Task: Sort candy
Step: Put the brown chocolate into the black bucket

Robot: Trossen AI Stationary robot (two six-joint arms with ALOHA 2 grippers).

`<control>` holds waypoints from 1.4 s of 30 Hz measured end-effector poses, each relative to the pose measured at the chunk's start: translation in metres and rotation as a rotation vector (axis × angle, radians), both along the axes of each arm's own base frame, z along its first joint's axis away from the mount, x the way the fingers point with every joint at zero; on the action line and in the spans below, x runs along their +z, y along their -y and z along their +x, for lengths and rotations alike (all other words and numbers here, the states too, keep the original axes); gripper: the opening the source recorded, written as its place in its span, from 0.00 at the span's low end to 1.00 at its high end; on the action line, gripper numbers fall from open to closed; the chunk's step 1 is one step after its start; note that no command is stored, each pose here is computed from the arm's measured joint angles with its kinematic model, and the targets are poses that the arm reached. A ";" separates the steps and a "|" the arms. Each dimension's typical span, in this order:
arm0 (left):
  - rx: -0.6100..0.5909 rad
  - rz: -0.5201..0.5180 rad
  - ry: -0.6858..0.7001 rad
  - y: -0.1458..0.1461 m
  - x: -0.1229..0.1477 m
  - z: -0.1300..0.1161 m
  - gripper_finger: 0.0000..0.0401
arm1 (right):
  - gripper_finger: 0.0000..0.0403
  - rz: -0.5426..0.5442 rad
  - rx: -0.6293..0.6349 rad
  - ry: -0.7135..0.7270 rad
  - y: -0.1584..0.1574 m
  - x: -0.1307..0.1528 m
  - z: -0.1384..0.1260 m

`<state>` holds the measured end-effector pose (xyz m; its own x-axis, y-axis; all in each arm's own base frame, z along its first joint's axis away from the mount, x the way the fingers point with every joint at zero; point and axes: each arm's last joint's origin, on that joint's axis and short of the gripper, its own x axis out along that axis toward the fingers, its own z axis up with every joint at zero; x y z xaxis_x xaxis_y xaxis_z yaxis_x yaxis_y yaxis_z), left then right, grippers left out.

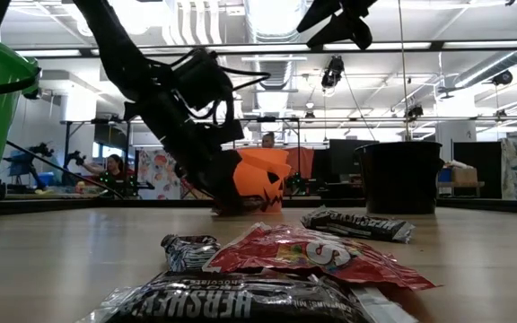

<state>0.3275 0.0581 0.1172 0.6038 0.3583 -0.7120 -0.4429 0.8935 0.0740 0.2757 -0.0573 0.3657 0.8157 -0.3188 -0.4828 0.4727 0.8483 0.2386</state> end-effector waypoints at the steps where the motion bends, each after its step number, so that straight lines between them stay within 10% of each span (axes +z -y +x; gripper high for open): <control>1: -0.001 0.000 -0.003 0.000 0.000 0.000 0.34 | 0.45 0.000 0.000 -0.001 0.000 0.000 0.000; 9: -0.037 -0.029 0.000 0.002 0.004 -0.001 0.06 | 0.45 0.001 0.001 -0.001 0.000 0.000 0.000; 19: -0.142 -0.110 0.258 0.009 0.079 -0.010 0.11 | 0.45 0.020 0.154 0.048 -0.007 0.012 0.000; 30: -0.312 -0.115 0.719 0.021 0.202 -0.052 0.11 | 0.45 -0.195 0.326 0.342 -0.031 0.041 0.019; 42: -0.430 -0.121 0.859 0.051 0.247 -0.059 0.11 | 0.45 -0.157 0.537 0.516 -0.042 0.035 0.052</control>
<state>0.2683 0.0074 0.3641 0.9980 -0.0614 0.0157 0.0633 0.9722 -0.2255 0.3273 -0.0157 0.4004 0.9881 0.1524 0.0203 -0.1536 0.9725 0.1749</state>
